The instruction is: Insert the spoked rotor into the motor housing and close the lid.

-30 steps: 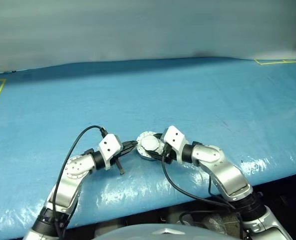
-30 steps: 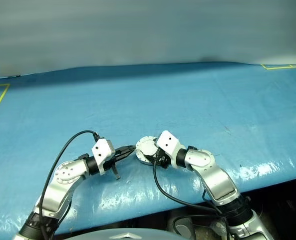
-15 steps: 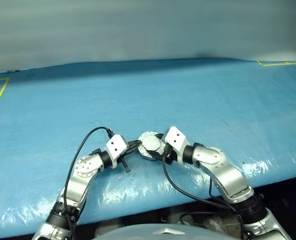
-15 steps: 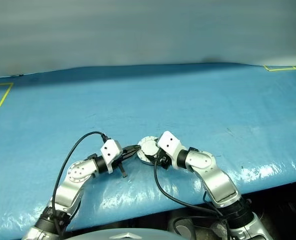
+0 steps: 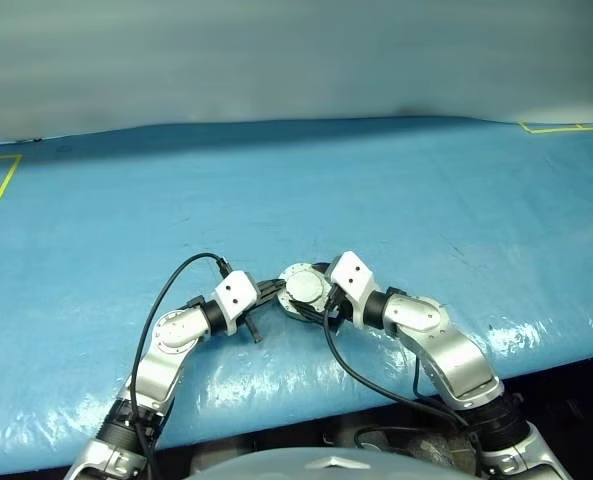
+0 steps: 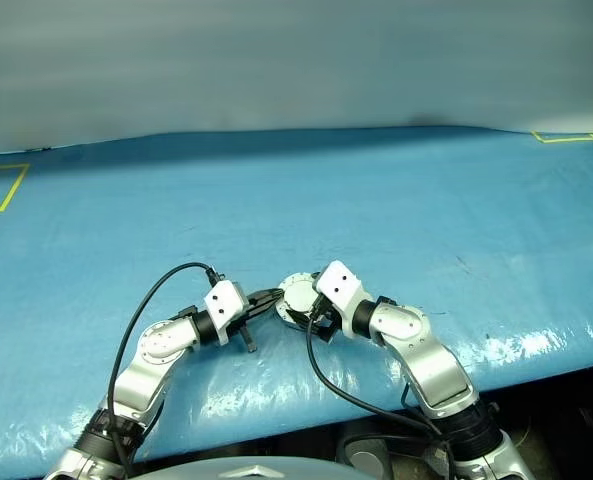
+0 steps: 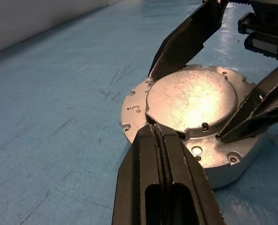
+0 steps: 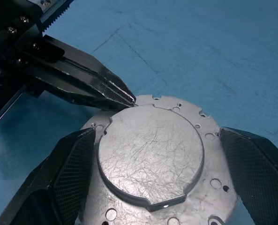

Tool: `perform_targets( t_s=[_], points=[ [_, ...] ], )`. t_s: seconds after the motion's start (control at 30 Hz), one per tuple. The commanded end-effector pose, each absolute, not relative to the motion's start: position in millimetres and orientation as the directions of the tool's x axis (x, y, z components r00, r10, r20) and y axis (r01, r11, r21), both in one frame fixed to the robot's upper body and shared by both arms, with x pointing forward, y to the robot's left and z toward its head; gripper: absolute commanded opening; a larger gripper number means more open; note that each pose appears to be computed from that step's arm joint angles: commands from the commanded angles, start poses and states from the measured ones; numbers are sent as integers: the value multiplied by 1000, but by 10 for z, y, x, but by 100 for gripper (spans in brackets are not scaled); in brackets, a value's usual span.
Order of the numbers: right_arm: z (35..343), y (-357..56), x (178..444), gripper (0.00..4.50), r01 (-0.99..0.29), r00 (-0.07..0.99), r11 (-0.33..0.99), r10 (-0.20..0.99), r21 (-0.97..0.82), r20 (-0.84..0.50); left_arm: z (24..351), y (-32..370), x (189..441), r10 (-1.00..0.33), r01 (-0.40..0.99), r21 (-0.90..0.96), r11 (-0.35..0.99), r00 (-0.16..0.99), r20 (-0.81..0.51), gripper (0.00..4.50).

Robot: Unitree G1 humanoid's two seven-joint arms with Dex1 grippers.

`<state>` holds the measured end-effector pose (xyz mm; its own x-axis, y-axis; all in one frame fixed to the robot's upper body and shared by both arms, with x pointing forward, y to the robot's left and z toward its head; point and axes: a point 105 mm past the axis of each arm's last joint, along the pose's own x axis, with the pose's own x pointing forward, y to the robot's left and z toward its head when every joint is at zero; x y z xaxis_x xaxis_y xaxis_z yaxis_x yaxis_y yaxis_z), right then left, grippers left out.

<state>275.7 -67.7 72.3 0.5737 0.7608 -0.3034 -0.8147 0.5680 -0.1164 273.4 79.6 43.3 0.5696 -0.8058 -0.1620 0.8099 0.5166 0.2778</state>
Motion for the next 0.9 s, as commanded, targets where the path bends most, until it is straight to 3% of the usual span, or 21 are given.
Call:
perform_targets(
  t_s=[0.03, 0.2, 0.3, 0.37, 0.47, 0.57, 0.77, 0.9],
  points=[
    [1088, -702, 2790, 445, -793, 609, 586, 775, -168, -168, 271, 765, 2670, -814, 840, 253, 480, 534, -227, 0],
    [1357, -779, 2727, 445, -791, 611, 608, 791, -65, -38, 271, 742, 2664, -819, 844, 254, 473, 527, -227, 0],
    [1346, -918, 2752, 445, -753, 655, 654, 756, 76, -17, 270, 744, 2661, -818, 843, 254, 474, 528, -228, 0],
    [1221, -1044, 2762, 445, -704, 682, 674, 729, 222, -52, 265, 746, 2650, -818, 843, 253, 474, 528, -229, 0],
    [823, -1333, 2799, 445, -488, 745, 693, 648, 531, -161, 252, 752, 2625, -815, 843, 254, 474, 529, -234, 0],
    [649, -1434, 2759, 445, -352, 764, 636, 619, 687, -181, 240, 758, 2601, -815, 844, 255, 471, 527, -240, 0],
    [531, -1345, 2665, 445, -278, 742, 541, 646, 793, -181, 240, 773, 2593, -814, 845, 258, 469, 527, -244, 0],
    [606, -1198, 2631, 445, -320, 716, 468, 688, 824, -113, 243, 777, 2597, -816, 847, 260, 464, 523, -247, 0]
  ],
)
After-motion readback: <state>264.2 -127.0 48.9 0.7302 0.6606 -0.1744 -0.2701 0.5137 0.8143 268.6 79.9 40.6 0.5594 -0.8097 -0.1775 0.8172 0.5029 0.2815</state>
